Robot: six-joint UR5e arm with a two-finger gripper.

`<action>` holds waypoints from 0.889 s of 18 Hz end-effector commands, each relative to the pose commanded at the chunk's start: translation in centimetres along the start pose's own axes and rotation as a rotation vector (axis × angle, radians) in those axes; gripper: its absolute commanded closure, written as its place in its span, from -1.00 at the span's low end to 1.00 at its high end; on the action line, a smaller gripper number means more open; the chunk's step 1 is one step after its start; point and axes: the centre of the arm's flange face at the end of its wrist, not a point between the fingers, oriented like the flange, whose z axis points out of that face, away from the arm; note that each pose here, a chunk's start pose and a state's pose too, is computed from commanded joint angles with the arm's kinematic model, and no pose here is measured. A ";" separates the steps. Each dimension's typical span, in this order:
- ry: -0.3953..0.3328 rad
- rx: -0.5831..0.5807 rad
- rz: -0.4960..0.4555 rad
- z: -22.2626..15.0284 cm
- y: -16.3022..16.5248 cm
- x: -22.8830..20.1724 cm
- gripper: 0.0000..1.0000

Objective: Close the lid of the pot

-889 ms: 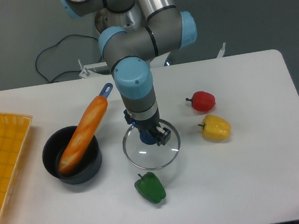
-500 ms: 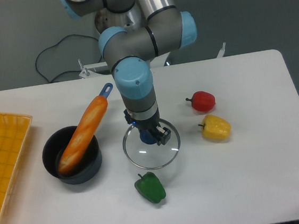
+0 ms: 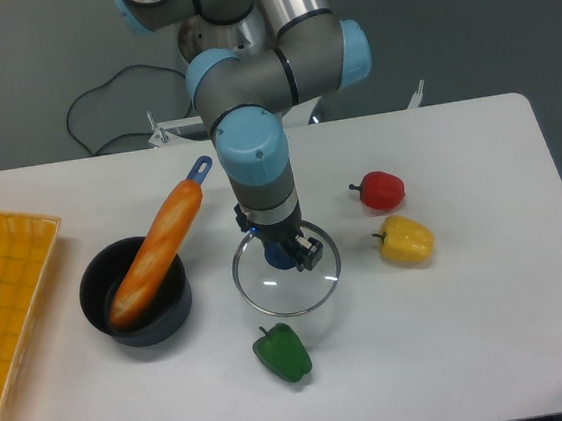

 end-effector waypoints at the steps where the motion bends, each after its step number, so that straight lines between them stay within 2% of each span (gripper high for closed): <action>1: -0.001 0.001 0.001 -0.1 -0.1 -0.1 0.05; 5: 0.024 -0.023 0.005 -0.8 0.1 0.0 0.05; 12: 0.083 -0.165 0.050 -2.3 -0.4 0.7 0.05; 16: 0.075 -0.155 0.052 -3.1 -0.9 1.1 0.05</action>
